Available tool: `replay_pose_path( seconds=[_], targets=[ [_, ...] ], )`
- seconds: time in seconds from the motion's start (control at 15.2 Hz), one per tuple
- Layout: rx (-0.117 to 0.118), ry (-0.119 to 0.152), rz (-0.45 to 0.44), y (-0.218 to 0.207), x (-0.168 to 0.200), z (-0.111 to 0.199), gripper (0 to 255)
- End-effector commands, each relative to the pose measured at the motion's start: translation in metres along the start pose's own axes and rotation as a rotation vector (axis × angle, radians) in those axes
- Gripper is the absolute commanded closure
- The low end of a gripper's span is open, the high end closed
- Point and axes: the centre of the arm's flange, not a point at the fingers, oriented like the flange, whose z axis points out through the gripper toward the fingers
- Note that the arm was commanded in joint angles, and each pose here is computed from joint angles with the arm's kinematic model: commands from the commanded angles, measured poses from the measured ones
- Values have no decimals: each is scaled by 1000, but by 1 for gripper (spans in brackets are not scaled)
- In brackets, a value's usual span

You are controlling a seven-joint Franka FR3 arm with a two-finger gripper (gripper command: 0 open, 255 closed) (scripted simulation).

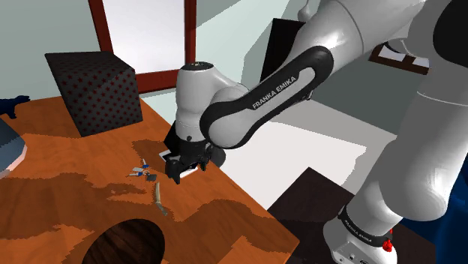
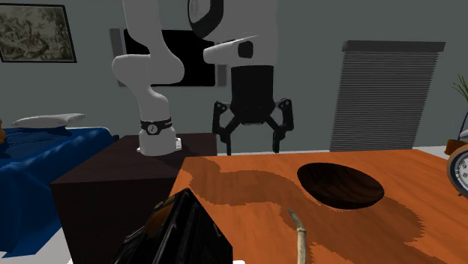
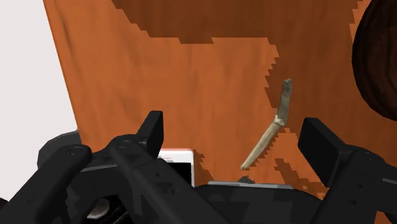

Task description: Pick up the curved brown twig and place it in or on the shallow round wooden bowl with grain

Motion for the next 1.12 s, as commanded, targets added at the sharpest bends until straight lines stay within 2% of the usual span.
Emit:
replay_pose_path(
  seconds=[0.0, 0.53, 1.06],
  targets=[
    [-2, 2, 2, -19, 7, 20, 0],
    [-13, 5, 6, -90, 40, 92, 0],
    [-13, 5, 6, -90, 40, 133, 0]
  ],
)
